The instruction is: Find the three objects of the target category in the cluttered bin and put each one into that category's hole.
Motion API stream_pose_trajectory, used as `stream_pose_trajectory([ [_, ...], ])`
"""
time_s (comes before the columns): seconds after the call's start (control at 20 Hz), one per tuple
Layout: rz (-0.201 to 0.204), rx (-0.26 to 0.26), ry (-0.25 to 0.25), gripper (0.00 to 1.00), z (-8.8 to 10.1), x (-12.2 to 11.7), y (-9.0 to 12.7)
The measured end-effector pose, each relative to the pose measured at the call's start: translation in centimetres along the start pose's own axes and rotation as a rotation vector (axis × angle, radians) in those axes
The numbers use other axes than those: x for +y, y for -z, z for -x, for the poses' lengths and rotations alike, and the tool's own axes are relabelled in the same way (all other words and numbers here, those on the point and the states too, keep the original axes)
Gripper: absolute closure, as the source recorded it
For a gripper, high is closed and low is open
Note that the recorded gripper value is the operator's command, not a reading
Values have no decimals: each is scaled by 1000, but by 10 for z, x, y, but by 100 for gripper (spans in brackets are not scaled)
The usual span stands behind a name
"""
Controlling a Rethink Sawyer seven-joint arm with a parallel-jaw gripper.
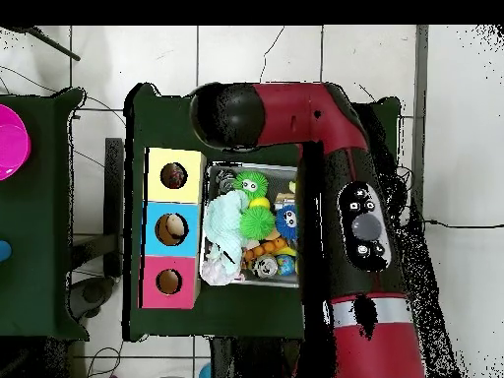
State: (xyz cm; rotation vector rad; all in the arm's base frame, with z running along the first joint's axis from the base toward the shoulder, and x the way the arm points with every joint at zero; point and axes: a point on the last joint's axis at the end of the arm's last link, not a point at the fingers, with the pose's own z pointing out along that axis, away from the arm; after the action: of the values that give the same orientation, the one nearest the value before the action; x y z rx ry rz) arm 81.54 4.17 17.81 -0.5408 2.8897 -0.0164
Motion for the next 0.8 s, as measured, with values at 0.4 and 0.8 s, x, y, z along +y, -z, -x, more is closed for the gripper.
stream_pose_trajectory([
  [0.4, -12, 5, 60, 0, -18, -45, -11],
  [0.8, -45, 15, 93, 0, -39, -91, -13],
])
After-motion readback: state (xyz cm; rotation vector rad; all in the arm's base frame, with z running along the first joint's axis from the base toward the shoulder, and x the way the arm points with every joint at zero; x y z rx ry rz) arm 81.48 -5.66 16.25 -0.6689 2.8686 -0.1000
